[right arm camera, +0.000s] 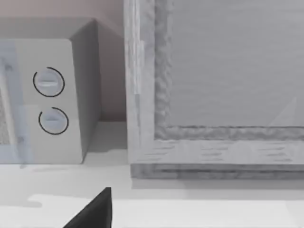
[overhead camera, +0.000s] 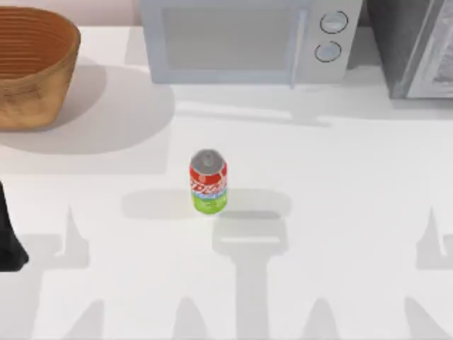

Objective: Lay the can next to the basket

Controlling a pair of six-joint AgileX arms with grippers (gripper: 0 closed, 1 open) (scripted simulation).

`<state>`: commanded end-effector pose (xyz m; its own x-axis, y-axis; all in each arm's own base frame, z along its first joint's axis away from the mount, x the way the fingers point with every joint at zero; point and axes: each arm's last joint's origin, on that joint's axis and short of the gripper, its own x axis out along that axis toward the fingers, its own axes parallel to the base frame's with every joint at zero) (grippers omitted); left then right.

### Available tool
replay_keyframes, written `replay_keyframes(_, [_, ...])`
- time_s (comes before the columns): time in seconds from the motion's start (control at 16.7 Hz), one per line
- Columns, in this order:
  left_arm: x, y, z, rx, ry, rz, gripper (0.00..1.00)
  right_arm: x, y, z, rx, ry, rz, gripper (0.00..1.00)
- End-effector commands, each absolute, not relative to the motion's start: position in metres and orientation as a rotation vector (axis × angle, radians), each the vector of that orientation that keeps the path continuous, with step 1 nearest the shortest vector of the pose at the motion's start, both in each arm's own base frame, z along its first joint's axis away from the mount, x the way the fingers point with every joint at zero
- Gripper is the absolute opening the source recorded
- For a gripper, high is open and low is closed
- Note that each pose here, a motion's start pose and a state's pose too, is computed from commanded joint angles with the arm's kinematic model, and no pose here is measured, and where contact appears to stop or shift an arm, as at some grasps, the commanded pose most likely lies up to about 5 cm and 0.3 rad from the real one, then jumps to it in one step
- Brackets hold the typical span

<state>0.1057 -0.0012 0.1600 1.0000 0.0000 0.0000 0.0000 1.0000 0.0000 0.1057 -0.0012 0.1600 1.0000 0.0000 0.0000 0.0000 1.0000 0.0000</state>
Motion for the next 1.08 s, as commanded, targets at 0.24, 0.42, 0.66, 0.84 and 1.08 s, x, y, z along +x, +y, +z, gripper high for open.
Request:
replay_keyframes(0.24, [0.106, -0.001, 0.164, 0.012, 0.023, -0.001, 1.0, 0.106, -0.001, 0.16, 0.0, 0.0, 0.0, 1.0])
replay_keyframes(0.42, [0.109, -0.001, 0.181, 0.059, 0.115, -0.007, 1.0, 0.106, -0.001, 0.16, 0.0, 0.0, 0.0, 1.0])
replay_keyframes(0.66, [0.125, -0.002, 0.216, 0.167, 0.315, -0.038, 1.0, 0.106, -0.001, 0.16, 0.0, 0.0, 0.0, 1.0])
replay_keyframes(0.84, [0.15, -0.004, 0.243, 0.267, 0.502, -0.087, 1.0, 0.106, -0.001, 0.16, 0.0, 0.0, 0.0, 1.0])
replay_keyframes(1.08, [0.202, -0.006, 0.268, 0.401, 0.777, -0.188, 1.0, 0.106, -0.001, 0.16, 0.0, 0.0, 0.0, 1.0])
